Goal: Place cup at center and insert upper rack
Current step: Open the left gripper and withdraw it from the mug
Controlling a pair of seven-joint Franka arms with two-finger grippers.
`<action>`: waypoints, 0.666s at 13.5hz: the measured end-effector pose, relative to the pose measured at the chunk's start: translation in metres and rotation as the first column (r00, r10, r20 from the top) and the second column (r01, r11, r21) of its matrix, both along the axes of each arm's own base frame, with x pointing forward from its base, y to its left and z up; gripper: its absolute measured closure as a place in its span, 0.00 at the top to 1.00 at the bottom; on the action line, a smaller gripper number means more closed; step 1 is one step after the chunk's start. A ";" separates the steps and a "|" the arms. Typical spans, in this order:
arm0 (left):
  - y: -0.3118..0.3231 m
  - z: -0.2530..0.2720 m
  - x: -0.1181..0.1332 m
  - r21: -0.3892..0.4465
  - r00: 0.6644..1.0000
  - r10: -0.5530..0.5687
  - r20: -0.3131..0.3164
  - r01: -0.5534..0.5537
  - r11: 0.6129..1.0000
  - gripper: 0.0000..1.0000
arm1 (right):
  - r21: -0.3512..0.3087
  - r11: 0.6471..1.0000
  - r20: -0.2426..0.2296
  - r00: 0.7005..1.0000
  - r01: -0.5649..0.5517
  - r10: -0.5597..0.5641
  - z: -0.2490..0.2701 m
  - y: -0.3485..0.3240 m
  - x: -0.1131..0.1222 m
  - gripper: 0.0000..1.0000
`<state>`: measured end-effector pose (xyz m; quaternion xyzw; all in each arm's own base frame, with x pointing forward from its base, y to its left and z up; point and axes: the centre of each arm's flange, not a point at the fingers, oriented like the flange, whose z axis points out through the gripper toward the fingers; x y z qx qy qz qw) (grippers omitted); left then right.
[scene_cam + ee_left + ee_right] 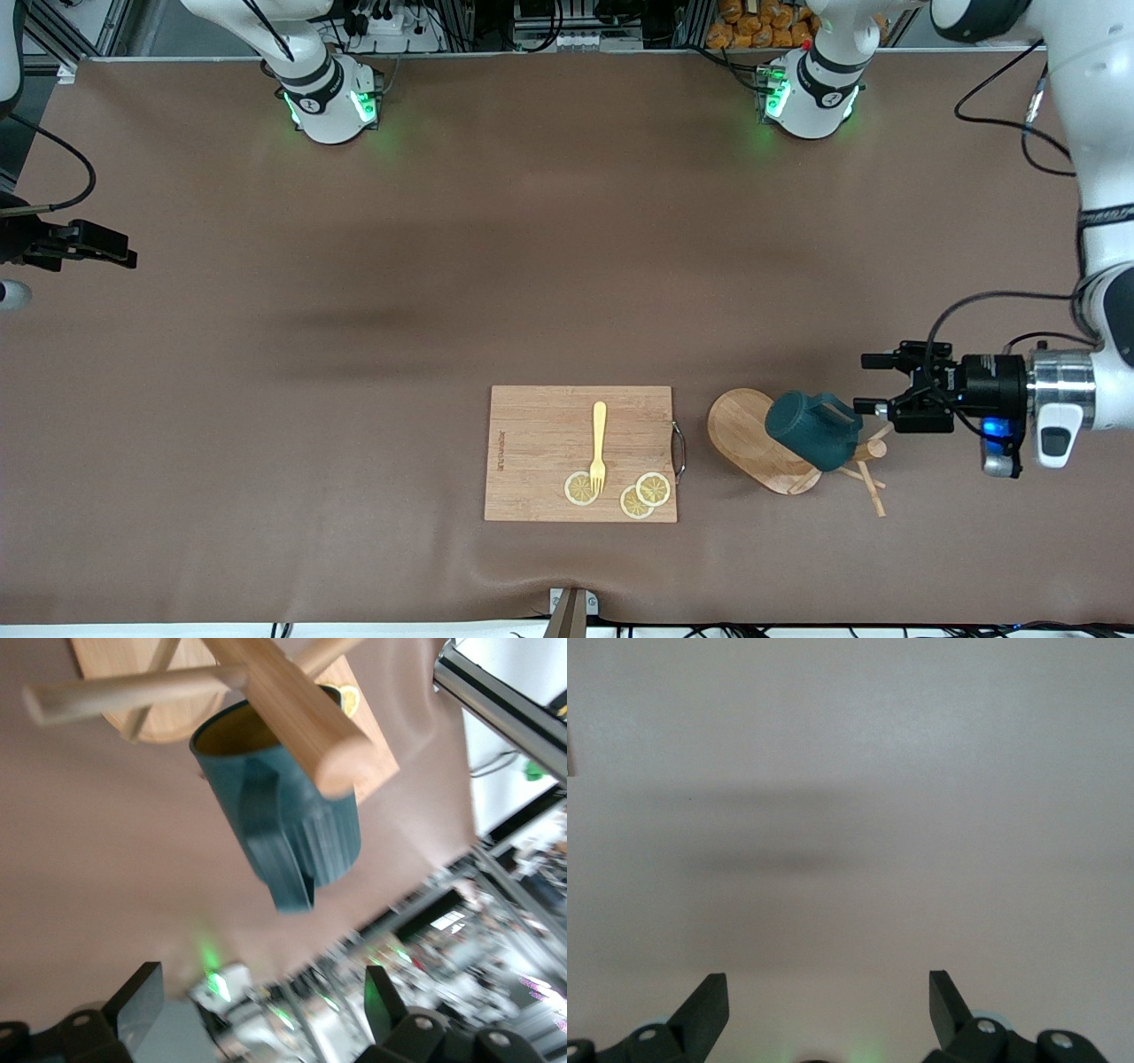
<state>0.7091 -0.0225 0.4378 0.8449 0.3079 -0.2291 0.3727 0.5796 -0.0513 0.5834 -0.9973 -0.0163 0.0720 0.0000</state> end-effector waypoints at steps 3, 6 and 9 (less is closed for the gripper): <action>-0.009 0.056 -0.018 0.188 0.988 -0.096 0.121 0.072 0.980 1.00 | -0.001 1.000 0.013 1.000 -0.004 0.004 0.005 0.002 0.001 1.00; -0.026 0.104 -0.048 0.456 0.956 -0.247 0.157 0.152 0.877 1.00 | 0.000 1.000 0.017 1.000 -0.015 0.015 0.007 0.008 0.002 1.00; -0.055 0.143 -0.087 0.646 0.904 -0.400 0.152 0.216 0.732 1.00 | -0.001 1.000 0.021 0.999 -0.027 0.027 0.009 0.015 0.002 1.00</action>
